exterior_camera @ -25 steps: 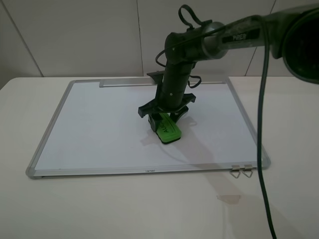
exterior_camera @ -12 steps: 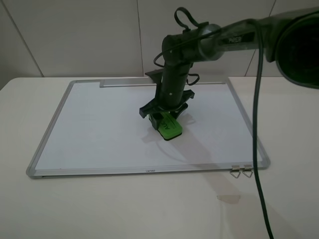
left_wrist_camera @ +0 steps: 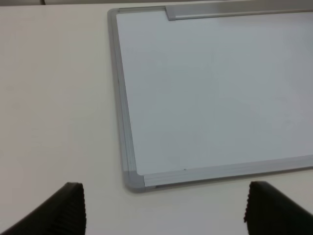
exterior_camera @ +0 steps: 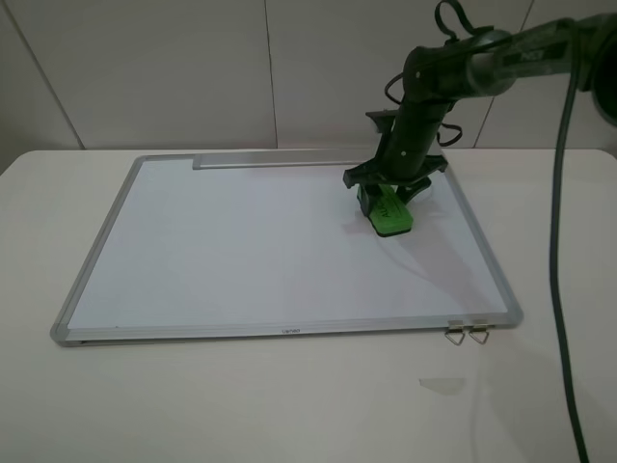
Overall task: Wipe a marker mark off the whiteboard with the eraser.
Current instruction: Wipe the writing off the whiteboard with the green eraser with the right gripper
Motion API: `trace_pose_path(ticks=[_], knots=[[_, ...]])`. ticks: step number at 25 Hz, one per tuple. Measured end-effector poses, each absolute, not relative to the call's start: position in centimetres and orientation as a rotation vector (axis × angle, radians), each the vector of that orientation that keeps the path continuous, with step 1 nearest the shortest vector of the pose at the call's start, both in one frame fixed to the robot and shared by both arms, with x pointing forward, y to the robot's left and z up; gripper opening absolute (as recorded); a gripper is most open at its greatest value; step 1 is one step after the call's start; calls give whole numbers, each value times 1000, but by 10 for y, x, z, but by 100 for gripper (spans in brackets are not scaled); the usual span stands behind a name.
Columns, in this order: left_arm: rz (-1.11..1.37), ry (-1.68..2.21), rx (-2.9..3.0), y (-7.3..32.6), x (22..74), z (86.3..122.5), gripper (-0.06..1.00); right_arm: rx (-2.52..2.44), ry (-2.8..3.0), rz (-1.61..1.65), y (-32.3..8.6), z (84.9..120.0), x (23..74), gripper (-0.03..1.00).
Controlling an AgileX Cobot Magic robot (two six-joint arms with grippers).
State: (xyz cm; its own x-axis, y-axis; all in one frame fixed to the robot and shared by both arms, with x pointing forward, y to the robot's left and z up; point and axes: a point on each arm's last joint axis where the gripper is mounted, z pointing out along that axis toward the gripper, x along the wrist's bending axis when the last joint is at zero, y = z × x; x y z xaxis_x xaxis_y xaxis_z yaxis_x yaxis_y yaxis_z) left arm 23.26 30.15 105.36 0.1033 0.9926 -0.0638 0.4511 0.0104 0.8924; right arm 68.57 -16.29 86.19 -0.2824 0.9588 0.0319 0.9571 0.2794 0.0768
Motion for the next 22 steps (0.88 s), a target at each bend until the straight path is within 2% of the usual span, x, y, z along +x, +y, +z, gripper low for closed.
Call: trace_pose_path(ticks=[7,10,17,22], knots=[[835,1466,1563,302,233,1054,68,1786,2526,99,-151,861,682,60],[835,1466,1563,302,233,1054,68,1674,2586,86,-122,860,671,59],[835,1466,1563,302,233,1054,68,1515,2807,185,-19,861,613,59],[835,1466,1563,302,233,1054,68,1459,2864,184,2,861,595,59]])
